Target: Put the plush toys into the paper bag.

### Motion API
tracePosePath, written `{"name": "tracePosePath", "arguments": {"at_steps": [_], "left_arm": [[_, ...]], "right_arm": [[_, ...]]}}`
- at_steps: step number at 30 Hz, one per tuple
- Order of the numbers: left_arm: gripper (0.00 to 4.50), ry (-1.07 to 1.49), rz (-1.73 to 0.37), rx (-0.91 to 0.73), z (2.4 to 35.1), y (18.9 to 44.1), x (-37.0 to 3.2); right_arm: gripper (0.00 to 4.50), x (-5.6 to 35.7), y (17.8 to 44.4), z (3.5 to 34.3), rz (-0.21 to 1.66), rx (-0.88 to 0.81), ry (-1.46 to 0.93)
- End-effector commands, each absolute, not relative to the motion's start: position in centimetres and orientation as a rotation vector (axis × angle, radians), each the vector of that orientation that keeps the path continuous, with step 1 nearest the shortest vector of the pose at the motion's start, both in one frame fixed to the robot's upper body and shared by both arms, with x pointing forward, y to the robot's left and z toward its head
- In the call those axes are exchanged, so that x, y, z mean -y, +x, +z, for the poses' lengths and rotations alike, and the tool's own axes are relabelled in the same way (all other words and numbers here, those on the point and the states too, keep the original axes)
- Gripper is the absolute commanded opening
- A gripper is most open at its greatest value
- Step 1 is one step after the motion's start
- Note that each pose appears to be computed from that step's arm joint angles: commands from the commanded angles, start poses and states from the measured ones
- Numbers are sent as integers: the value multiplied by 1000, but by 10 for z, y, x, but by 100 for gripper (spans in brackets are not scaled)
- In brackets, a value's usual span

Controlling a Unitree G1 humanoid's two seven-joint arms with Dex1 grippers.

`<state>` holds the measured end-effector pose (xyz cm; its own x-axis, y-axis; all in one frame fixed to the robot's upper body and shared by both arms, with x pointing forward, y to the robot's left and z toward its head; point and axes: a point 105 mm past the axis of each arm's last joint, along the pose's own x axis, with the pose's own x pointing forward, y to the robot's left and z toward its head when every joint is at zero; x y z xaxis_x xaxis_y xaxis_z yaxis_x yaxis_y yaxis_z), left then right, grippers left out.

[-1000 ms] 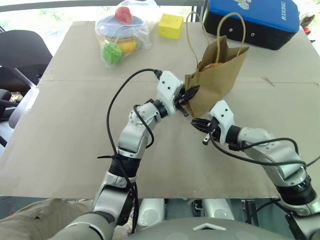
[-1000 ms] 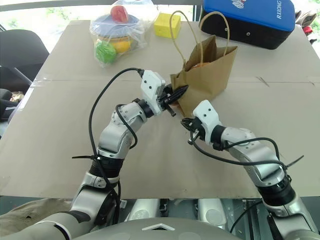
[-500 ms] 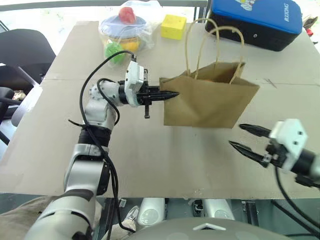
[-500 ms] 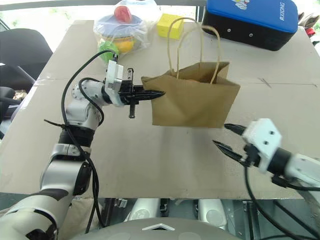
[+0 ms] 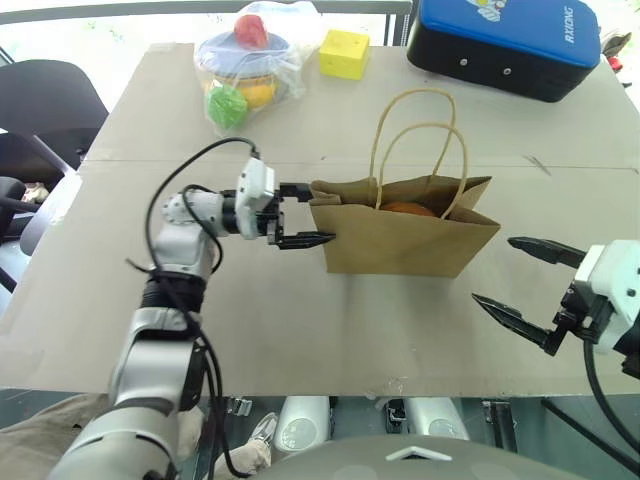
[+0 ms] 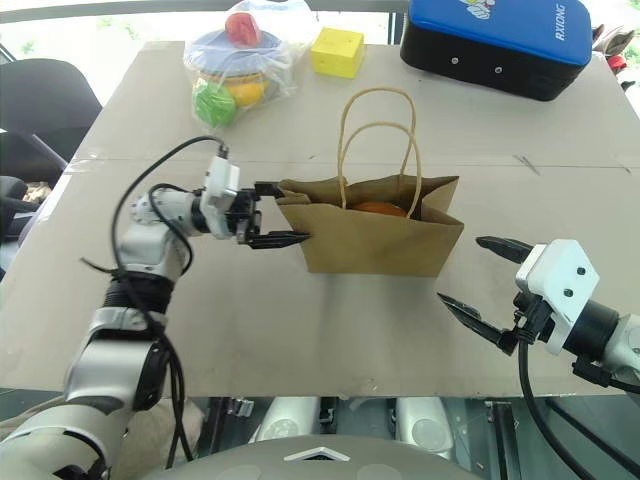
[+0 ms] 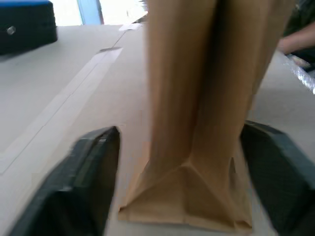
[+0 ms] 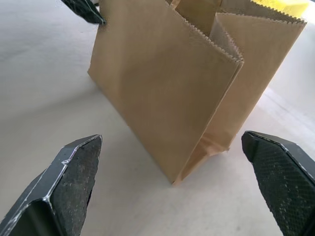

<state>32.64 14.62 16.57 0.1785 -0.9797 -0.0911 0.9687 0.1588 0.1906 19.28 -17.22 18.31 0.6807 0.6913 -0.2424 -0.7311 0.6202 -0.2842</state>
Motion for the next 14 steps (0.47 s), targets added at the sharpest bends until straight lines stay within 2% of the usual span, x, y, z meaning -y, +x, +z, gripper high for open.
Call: {"name": "tracePosePath", "arguments": {"at_steps": [1,10,14], "left_arm": [[442,133,-1318,15,183,311,-155],[442,102,-1058,-286,161,239,-224],[442,107,-1015,-312,155,228,-230]], "right_arm": [[450,182,191,196,792,-87,-437],[450,246,158,194,659,-305,-459],[450,249,162,197,668,-316,-459]]}}
